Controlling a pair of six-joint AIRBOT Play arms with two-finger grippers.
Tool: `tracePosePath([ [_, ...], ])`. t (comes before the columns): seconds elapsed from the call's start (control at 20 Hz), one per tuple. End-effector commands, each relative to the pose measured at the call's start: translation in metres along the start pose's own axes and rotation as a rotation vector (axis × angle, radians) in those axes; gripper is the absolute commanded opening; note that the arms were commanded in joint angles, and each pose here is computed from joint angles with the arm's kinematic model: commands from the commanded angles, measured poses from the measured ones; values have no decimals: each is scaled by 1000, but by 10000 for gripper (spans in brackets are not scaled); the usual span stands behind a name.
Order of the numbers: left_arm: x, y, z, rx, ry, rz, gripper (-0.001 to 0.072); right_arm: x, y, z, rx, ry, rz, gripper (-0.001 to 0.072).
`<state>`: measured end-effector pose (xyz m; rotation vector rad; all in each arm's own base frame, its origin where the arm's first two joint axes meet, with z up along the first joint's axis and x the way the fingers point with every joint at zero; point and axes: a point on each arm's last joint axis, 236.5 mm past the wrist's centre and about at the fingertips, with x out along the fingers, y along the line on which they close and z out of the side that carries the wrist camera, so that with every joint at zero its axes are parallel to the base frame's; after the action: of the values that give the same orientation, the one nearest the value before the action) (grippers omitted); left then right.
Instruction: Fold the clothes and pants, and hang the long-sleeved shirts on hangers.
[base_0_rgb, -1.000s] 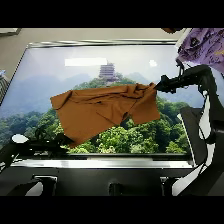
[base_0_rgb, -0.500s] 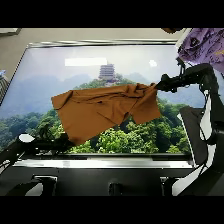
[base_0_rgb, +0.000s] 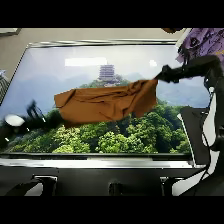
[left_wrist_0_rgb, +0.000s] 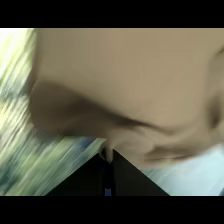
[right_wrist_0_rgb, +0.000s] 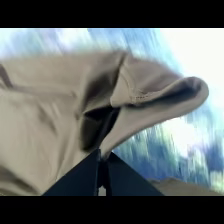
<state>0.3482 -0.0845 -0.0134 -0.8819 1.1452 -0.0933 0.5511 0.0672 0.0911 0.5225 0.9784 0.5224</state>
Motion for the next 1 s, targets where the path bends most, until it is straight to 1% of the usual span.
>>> tracePosePath([
  [0.0, -87, -89, 104, 212, -307, -57, 9, -66, 71, 86, -176, -365, -32, 22],
  [0.1, -178, -151, 153, 320, -538, -100, 10, -135, 129, 123, -258, -585, -33, 22],
  [0.15, -223, -178, 165, 374, -635, -123, 10, -173, 157, 132, -287, -688, -25, 22],
  [0.25, -306, -223, 165, 470, -785, -163, 10, -248, 206, 129, -360, -851, -52, 22],
  [0.35, -364, -247, 142, 556, -857, -151, 10, -309, 255, 101, -449, -934, -65, 22],
  [0.45, -404, -244, 112, 618, -899, -52, 10, -358, 300, 59, -540, -982, -70, 23],
  [0.5, -422, -236, 96, 623, -924, 9, 10, -379, 320, 34, -583, -993, -76, 23],
  [0.65, -472, -209, 59, 543, -1045, 125, 11, -422, 352, -35, -677, -999, -132, 23],
  [0.8, -510, -197, 30, 511, -1156, 169, 10, -449, 366, -75, -644, -1031, -138, 23],
  [0.95, -500, -190, 27, 499, -1112, 186, 11, -450, 366, -77, -579, -1034, -102, 23],
])
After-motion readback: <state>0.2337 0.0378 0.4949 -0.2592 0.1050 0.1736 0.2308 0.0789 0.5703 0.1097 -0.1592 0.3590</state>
